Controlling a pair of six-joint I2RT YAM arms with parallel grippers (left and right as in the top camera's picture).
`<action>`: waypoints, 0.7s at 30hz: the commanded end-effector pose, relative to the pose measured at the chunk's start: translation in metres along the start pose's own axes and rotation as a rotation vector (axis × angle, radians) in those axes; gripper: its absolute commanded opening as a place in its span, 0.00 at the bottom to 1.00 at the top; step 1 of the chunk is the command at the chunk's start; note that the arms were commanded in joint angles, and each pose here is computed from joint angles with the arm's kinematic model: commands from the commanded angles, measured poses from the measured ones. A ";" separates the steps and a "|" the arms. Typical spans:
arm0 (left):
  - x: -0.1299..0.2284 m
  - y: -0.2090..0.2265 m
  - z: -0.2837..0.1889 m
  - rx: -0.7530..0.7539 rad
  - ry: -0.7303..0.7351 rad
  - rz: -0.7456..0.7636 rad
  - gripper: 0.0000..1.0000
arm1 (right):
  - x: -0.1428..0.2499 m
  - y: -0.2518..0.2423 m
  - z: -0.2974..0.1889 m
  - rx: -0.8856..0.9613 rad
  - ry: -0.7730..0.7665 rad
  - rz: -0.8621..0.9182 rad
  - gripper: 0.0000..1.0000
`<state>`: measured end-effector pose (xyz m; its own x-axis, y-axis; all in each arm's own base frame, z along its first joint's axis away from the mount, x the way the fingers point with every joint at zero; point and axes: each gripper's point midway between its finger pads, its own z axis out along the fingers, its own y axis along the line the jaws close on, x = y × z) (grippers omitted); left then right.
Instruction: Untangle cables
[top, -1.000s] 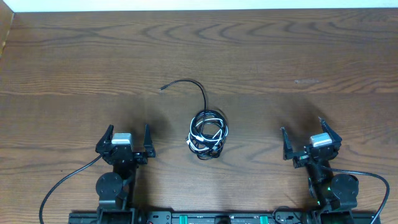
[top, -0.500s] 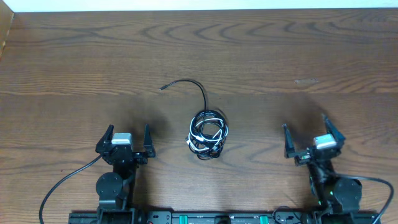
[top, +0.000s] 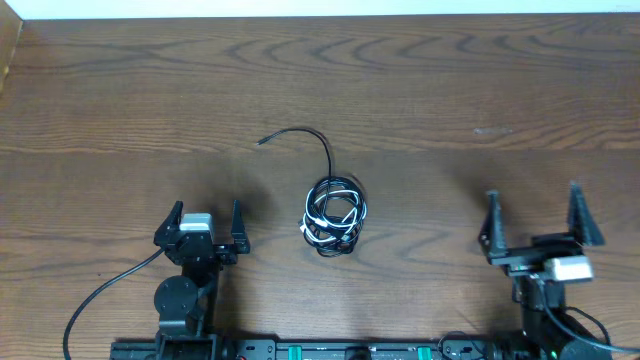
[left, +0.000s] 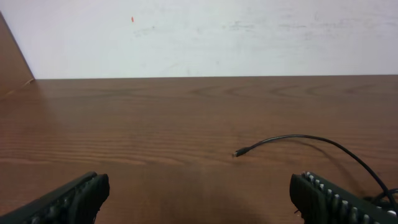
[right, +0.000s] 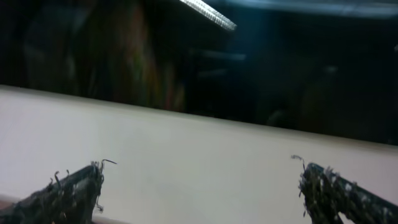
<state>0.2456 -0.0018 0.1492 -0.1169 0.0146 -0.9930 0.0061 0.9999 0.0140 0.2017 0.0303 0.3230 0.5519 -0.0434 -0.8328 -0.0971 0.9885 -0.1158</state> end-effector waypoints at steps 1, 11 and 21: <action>0.017 0.005 0.001 -0.028 0.059 0.011 0.98 | -0.058 -0.015 0.004 0.066 -0.123 0.013 0.99; 0.017 0.005 0.001 -0.028 0.059 0.011 0.98 | -0.179 -0.028 -0.006 0.103 -0.317 -0.053 0.99; -0.005 0.005 0.001 -0.030 -0.032 0.008 0.98 | -0.234 -0.041 0.031 0.124 -0.155 -0.120 0.99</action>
<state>0.2462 -0.0007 0.1542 -0.0965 0.0143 -0.9952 -0.0010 0.9999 0.0145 0.0912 0.0084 0.5202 0.7131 -0.1046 -0.6933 0.0297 0.9924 -0.1191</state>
